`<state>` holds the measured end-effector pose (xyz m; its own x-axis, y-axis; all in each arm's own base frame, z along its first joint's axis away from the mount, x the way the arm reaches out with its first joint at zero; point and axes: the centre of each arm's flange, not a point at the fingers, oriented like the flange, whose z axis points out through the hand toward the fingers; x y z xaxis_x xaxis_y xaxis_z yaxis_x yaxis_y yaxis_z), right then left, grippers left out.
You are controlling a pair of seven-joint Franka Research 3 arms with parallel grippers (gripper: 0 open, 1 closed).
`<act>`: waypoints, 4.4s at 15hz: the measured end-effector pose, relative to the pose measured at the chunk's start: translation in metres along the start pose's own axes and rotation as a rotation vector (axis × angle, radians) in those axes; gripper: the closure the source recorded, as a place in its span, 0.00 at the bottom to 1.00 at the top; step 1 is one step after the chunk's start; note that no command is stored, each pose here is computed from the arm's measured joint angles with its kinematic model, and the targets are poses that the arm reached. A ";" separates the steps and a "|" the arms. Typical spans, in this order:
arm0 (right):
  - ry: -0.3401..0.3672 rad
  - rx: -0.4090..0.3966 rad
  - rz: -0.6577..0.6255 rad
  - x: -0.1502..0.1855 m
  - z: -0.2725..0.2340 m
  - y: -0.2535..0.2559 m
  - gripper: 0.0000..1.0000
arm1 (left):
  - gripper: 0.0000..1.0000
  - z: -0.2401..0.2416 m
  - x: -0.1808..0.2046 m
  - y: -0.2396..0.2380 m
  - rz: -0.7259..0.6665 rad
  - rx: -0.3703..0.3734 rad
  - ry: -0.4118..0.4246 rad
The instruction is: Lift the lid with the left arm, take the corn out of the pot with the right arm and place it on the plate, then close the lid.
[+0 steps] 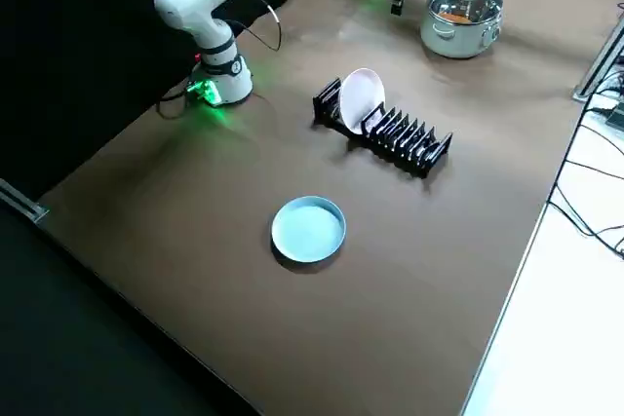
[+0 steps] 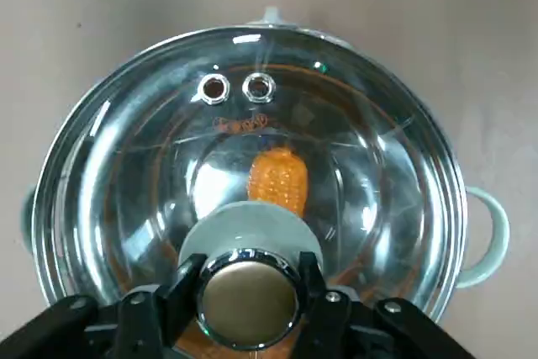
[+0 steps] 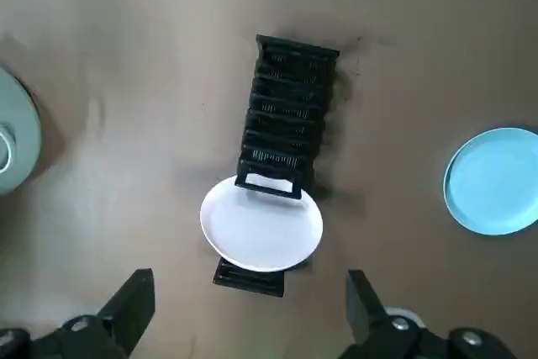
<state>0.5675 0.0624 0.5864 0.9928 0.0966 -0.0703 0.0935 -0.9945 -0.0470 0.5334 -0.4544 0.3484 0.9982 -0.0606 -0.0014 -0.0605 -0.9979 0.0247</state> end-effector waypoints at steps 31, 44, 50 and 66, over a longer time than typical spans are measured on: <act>0.171 0.155 0.035 0.037 0.280 -0.471 0.02 | 0.49 -0.170 0.064 -0.391 0.081 -0.041 -0.104; 0.215 0.051 -0.001 0.017 0.394 -0.505 0.05 | 0.49 -0.166 0.063 -0.386 0.085 -0.040 -0.112; 0.231 0.071 0.014 0.014 0.391 -0.512 0.47 | 0.49 -0.165 0.063 -0.385 0.086 -0.040 -0.114; 0.159 0.006 0.100 0.027 0.269 -0.477 0.60 | 0.49 -0.164 0.061 -0.365 0.085 -0.037 -0.117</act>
<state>0.5293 0.5501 0.3389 0.9964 -0.0104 0.0836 -0.0059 -0.9985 -0.0536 0.6172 -0.0894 0.5034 0.9822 -0.1490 -0.1143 -0.1421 -0.9876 0.0662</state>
